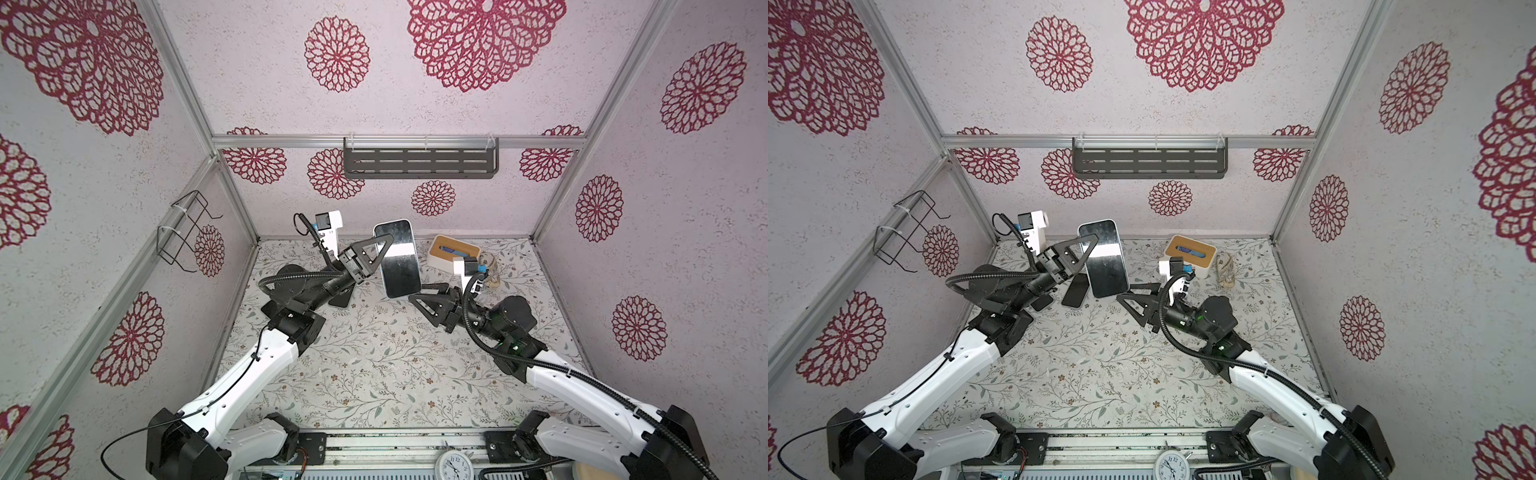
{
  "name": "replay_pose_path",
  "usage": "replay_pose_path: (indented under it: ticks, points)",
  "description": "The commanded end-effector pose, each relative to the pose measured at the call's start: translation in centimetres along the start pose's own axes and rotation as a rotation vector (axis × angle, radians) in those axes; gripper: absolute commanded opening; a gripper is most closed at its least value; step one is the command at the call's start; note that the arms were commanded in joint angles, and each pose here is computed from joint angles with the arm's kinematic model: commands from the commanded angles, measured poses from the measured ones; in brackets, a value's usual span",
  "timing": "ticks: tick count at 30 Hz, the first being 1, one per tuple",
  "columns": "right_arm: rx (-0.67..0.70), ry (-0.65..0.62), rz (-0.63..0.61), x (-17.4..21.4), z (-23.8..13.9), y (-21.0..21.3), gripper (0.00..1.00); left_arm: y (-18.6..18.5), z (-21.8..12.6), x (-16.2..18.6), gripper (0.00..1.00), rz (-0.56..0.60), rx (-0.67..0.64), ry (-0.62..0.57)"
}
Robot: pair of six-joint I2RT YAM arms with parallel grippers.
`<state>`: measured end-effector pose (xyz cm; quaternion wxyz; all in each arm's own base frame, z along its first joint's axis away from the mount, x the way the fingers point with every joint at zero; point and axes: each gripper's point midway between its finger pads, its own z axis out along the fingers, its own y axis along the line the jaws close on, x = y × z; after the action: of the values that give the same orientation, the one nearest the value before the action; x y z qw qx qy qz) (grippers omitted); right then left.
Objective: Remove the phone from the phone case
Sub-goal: 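Close the right gripper on the case's lower edge while the left holds the phone, then pull the blue phone out with the left gripper while the right holds the case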
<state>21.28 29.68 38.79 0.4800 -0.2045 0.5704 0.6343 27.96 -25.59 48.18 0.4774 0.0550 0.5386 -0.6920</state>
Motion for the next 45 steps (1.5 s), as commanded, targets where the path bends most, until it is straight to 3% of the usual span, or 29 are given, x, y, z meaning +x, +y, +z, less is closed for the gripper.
replay_pose_path:
  ticks: [1, 7, 11, 16, 19, 24, 25, 33, 41, 45]
  points:
    - [-0.023, -0.083, -0.015, -2.6, -0.2, 0.5, 0.50, -1.6, 0.1, 0.9, 0.00, 0.005, 0.077, 0.031]
    - [-0.027, -0.089, -0.015, -3.3, -0.1, 0.2, 0.49, -1.3, 0.2, 1.6, 0.00, -0.012, 0.074, 0.050]
    - [-0.057, -0.077, -0.016, -3.4, -0.2, 1.1, 0.45, 0.5, 0.1, 2.3, 0.00, -0.031, 0.007, 0.069]
    - [-0.101, -0.043, 0.066, -2.1, -0.4, 1.4, 0.29, 2.5, 0.0, 2.9, 0.00, -0.050, -0.048, 0.066]
    - [-0.116, -0.027, 0.104, -1.4, -0.9, 1.6, 0.12, 3.7, 0.3, 3.4, 0.00, -0.064, -0.069, 0.076]
    - [-0.006, -0.003, 0.143, 0.3, -2.3, 0.1, 0.00, 8.1, -0.2, 5.1, 0.00, -0.102, -0.200, 0.097]
    - [0.026, 0.005, 0.155, 0.7, -2.6, -0.4, 0.00, 9.1, -0.3, 5.7, 0.04, -0.109, -0.235, 0.107]
    - [0.264, 0.057, 0.293, 5.8, -5.5, -5.4, 0.00, 15.8, -1.4, 11.8, 0.66, -0.139, -0.420, 0.190]
    - [0.435, 0.076, 0.438, 11.1, -8.3, -10.0, 0.00, 20.7, -2.5, 17.7, 0.80, -0.137, -0.548, 0.295]
    - [0.523, 0.082, 0.461, 12.9, -9.9, -11.7, 0.00, 22.9, -5.1, 17.9, 0.91, -0.054, -0.690, 0.297]
